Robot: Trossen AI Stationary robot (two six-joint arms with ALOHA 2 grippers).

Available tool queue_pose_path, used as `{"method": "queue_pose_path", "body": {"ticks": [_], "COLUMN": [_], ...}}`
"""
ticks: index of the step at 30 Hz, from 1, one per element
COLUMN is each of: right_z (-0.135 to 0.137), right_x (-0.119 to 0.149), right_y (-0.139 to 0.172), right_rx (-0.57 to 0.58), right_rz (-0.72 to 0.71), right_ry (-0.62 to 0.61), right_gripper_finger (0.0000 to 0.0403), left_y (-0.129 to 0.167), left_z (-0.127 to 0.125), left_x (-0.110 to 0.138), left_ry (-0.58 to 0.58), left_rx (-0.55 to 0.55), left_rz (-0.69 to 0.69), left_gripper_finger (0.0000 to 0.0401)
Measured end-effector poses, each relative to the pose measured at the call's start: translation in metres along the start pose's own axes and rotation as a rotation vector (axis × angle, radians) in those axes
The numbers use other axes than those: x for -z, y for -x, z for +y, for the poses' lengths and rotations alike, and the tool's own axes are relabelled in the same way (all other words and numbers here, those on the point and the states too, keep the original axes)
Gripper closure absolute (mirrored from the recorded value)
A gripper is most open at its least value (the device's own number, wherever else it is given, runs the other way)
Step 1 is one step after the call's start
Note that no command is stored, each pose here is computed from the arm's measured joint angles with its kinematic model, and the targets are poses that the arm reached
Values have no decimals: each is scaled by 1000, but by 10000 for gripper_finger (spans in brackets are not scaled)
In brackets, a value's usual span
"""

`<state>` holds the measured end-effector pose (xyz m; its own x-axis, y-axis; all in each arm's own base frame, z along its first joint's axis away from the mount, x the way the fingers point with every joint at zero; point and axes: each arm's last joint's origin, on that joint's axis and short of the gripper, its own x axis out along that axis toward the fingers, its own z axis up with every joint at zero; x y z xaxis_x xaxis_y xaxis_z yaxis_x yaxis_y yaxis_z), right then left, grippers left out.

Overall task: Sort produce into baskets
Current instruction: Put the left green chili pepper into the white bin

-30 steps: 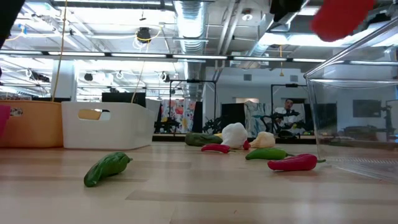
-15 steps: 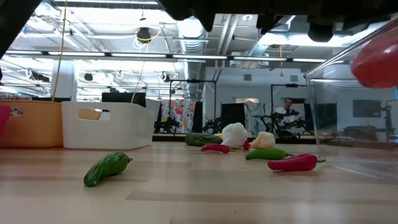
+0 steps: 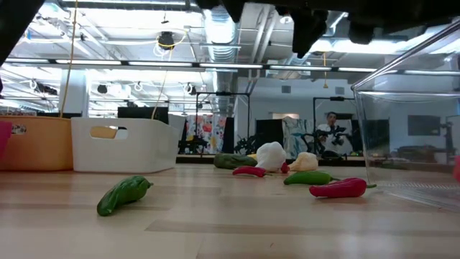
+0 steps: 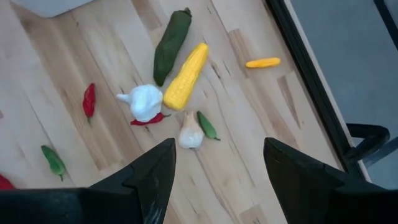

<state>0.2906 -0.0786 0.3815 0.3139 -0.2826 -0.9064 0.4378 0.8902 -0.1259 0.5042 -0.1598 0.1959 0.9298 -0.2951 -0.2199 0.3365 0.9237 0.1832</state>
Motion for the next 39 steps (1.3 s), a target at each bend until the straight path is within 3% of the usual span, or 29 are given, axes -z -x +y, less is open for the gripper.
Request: {"method": "queue_pose_path", "body": {"ticks": [7, 12, 23, 26, 30, 34, 39], "right_z": [-3, -6, -15, -17, -19, -18, -18], "right_x": [8, 12, 19, 19, 19, 19, 19], "right_y": [15, 24, 41, 41, 41, 41, 41], "right_rx": [-5, -6, 0, 3, 7, 6, 4], "right_rz": [-23, -51, -105, -110, -108, -108, -109], "right_ry": [10, 20, 35, 27, 21, 21, 19], "right_gripper_finger": [132, 132, 132, 132, 132, 132, 132], "left_y": [27, 55, 132, 147, 155, 153, 150], "left_z": [11, 16, 20, 14, -1, -20, -35], "left_x": [-34, -59, -85, -79, -66, -46, -27], "left_ry": [-121, -144, -23, 1, 14, 5, -79], "left_rx": [-119, -98, -38, 1, 143, 232, 290], "left_rz": [117, 205, 581, 721, 871, 939, 931], "left_gripper_finger": [166, 166, 165, 165, 165, 165, 166]}}
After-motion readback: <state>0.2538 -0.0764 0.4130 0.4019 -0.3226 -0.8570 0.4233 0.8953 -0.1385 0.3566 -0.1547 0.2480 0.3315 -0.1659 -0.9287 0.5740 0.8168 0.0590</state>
